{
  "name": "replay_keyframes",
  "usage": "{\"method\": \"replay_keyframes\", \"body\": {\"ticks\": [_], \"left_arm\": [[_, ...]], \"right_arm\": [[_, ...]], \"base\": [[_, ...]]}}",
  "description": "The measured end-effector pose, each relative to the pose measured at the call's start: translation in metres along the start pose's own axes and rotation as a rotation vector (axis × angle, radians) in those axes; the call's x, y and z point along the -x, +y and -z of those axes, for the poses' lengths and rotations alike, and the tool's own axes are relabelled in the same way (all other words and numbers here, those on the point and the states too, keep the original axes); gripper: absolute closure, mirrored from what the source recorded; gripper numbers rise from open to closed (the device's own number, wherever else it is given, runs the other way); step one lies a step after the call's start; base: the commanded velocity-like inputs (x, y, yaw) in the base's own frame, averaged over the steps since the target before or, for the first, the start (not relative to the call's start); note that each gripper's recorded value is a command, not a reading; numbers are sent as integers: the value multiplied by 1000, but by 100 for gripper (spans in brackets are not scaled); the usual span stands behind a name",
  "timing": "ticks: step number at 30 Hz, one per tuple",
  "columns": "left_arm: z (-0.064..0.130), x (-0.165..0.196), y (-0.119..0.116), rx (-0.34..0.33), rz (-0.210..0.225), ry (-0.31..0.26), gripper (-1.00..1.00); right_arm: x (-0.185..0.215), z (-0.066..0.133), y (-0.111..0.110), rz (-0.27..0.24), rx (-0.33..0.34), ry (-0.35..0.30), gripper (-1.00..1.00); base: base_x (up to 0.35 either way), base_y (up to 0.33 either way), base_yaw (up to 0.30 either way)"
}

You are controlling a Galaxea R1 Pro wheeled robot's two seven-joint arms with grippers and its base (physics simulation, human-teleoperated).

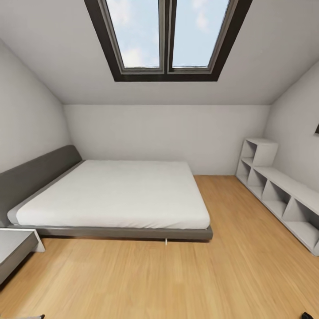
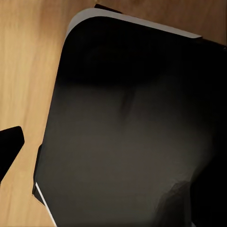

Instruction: Attach the digital camera to the camera tripod in the bedroom.

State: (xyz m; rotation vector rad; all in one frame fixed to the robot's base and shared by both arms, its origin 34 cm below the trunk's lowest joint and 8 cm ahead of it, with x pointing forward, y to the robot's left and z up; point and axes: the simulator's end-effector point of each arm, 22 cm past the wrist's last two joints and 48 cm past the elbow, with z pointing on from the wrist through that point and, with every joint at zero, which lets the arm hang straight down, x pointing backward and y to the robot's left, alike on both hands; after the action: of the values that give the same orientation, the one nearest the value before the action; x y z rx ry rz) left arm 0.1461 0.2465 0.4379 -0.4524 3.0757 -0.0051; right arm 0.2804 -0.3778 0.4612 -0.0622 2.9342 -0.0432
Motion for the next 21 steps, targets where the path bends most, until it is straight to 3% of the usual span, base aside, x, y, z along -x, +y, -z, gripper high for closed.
{"method": "replay_keyframes", "body": {"ticks": [12,21], "left_arm": [[0,0,0,0,2,0,-100],[0,0,-1,-1,1,0,-100]], "right_arm": [[1,0,1,-1,-2,-4,-100],[0,-1,4,-2,1,-2,-100]], "base": [[324,0,-7],[324,0,-188]]}}
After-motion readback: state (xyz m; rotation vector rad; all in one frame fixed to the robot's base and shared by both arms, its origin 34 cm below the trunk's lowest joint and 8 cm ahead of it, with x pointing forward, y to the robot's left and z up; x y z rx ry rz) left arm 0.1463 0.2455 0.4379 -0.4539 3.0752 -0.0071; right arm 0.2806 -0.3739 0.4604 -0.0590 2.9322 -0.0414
